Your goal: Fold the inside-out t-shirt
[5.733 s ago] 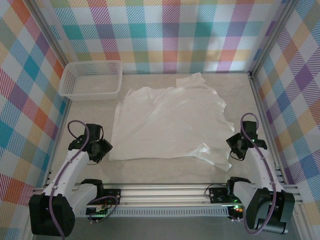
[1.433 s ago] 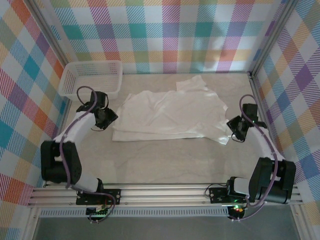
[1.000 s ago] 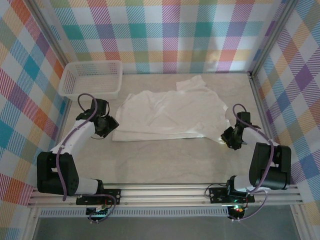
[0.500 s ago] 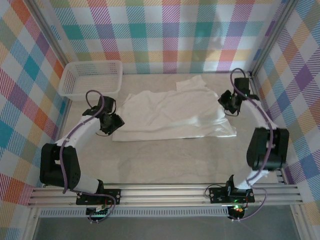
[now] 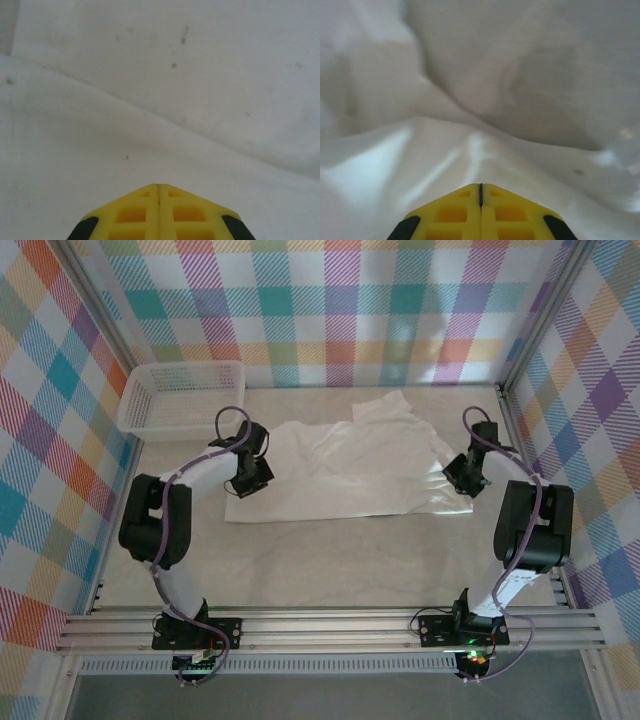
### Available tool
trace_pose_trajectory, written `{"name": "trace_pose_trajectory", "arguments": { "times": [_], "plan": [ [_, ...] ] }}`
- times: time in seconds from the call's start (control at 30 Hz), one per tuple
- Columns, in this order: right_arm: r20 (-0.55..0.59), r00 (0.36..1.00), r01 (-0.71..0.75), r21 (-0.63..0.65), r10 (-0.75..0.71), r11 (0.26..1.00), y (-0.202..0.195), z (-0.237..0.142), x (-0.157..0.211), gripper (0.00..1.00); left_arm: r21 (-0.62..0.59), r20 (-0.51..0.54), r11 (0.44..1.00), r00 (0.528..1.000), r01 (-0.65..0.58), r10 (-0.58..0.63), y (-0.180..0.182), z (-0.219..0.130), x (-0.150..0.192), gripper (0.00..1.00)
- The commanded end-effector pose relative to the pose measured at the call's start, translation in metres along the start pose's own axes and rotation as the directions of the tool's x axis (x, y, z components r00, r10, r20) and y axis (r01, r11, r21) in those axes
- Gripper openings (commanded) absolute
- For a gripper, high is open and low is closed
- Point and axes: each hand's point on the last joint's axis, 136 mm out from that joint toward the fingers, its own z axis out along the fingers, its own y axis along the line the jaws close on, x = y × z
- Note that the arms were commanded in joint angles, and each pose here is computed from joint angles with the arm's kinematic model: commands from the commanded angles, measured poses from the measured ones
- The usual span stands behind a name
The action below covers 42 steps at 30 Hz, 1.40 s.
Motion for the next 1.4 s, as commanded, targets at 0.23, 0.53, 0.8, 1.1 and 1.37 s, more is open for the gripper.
{"name": "trace_pose_trajectory", "arguments": {
  "times": [0.23,0.53,0.8,1.1,1.37],
  "plan": [
    [-0.179,0.971,-0.144,0.100,0.160,0.984,-0.058,0.019,0.035,0.00,-0.181,-0.121,0.981,0.989,0.068,-0.090,0.060,0.033,0.052,0.00],
    [-0.202,0.918,-0.305,0.192,0.342,0.933,-0.122,-0.020,0.122,0.03,-0.188,-0.195,0.969,0.961,0.157,-0.194,0.134,-0.005,0.142,0.00],
    [0.078,0.982,0.187,-0.352,-0.170,0.917,-0.003,-0.096,0.071,0.23,0.041,0.056,0.997,0.997,0.058,-0.060,0.088,-0.087,0.077,0.48],
    [0.132,0.745,0.664,-0.061,-0.653,0.745,0.105,-0.043,0.006,0.38,0.067,0.354,0.994,0.934,-0.088,0.059,0.044,-0.120,-0.023,0.56],
    [0.000,0.648,0.760,-0.067,-0.761,0.647,0.133,0.019,0.008,0.47,0.076,0.333,0.989,0.938,-0.124,0.092,0.035,-0.107,-0.040,0.62]
  ]
}}
